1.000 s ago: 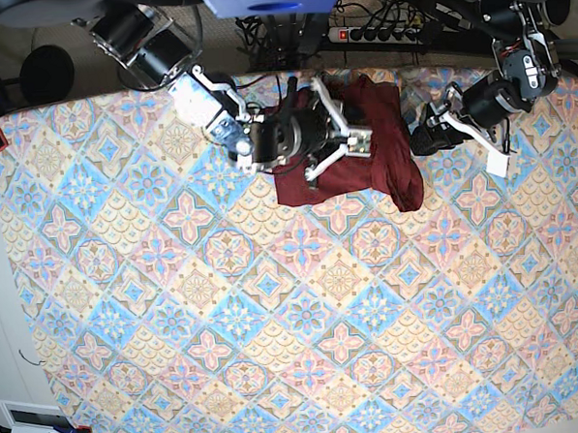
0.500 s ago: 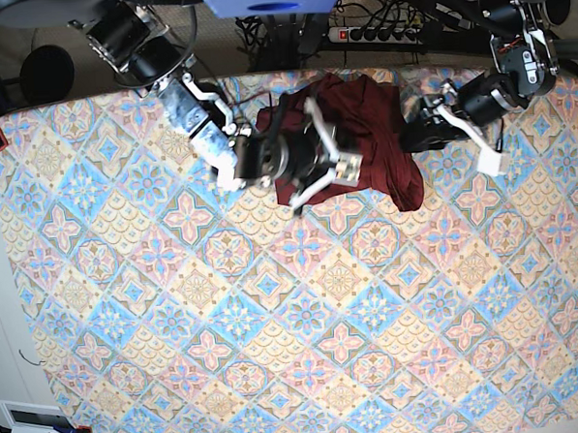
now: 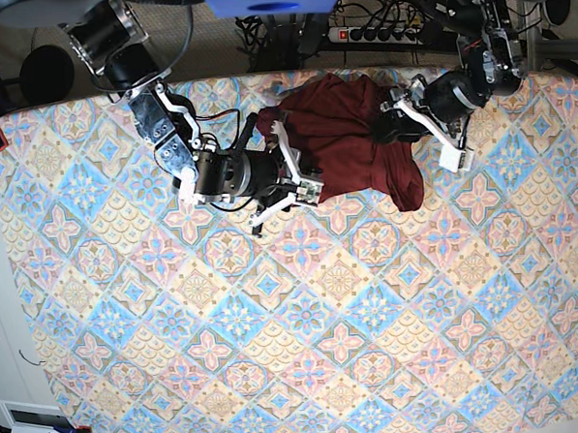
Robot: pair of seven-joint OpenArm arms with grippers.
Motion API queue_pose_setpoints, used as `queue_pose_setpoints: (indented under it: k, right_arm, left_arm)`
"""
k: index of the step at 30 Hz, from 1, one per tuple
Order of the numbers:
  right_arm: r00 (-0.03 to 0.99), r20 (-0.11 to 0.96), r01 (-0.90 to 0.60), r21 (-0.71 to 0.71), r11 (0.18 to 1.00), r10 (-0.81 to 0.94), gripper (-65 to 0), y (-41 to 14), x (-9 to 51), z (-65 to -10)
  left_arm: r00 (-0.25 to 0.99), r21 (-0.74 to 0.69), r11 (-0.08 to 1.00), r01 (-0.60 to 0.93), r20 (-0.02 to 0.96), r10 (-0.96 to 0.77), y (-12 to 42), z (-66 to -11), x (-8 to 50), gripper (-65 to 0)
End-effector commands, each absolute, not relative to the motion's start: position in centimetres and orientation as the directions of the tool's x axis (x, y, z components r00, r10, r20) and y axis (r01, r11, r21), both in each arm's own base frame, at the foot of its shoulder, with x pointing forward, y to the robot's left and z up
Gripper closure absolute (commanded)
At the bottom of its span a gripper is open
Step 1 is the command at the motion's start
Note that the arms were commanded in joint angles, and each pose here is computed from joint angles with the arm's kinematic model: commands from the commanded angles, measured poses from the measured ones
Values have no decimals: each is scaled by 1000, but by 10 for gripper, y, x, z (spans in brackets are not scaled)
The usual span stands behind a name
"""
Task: Layout the t-shirt on the table in an organized manner, then fold the t-shirt properly
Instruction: 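Press and hold the folded bundle with the right gripper, then grasp the bundle's other end with the left gripper and fold it over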
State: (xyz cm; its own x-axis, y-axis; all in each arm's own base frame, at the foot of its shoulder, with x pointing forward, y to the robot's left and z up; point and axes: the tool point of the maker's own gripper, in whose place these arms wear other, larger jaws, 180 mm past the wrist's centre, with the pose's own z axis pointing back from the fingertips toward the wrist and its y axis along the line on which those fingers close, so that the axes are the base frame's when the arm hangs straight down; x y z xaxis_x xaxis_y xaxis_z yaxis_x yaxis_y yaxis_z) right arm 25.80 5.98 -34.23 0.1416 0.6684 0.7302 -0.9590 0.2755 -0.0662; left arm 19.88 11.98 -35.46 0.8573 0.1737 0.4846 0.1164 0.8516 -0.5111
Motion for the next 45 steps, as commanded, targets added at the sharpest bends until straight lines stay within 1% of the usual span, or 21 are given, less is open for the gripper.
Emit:
queue_pose_setpoints:
  k: [1,5,6,8,9,10,11,12,18,25,30,36,39,41,45]
  right_arm:
    - [113,759,-959,-86,271,641,-110,65,264,-328]
    - [114,760,-958,-86,273,640,-110,65,264,-328]
    - [114,760,-958,-86,273,640,-110,65,264,-328]
    - [114,760,-958,-86,273,640,-110,65,264,-328]
    - [114,760,-958,-86,273,640,-110,65,264,-328]
    - [114,760,-958,-86,273,640,-110,65,264,-328]
    - [114,760,-958,-86,273,640,-110,65,264,-328]
    - [114,760,-958,-86,273,640,-110,65,264,-328]
    - [112,760,-958,-87,272,640,-110,65,264,-328]
    - [112,760,-958,-87,272,640,-110,65,264,-328]
    - [107,763,-958,-92,271,638,-110,65,264,-326]
    - [110,761,-958,-90,272,639,-110,65,264,-327]
    - [111,759,-958,-91,273,641,-110,65,265,-328]
    - [111,759,-958,-91,273,641,-110,65,265,-328]
    - [110,760,-959,-88,270,640,-110,66,264,-328]
  left_arm:
    - [859,-495,855,154,495,131,110,-356,198,-291]
    - [881,-432,886,168,470,62,108,-373,191,-285]
    - [886,-423,891,167,460,53,109,-377,190,-269]
    - [899,-415,897,154,436,47,111,-386,186,-200]
    - [901,-416,896,156,431,44,110,-388,185,-152]
    - [902,-415,896,156,429,42,111,-388,183,-90]
    - [902,-414,897,154,430,44,111,-387,182,-7]
    - [901,-412,898,154,431,44,112,-386,182,0]
    - [911,-373,921,112,409,54,135,-388,162,0]
    - [912,-319,948,5,390,127,175,-390,148,0]
    - [909,-298,954,-34,387,153,189,-390,144,0]
    - [911,-312,950,-33,381,156,185,-391,143,0]
    - [907,-381,924,-29,378,185,174,-386,144,0]
    - [919,-411,911,-32,346,188,170,-387,135,0]
    - [936,-376,926,-27,315,155,181,-390,123,0]
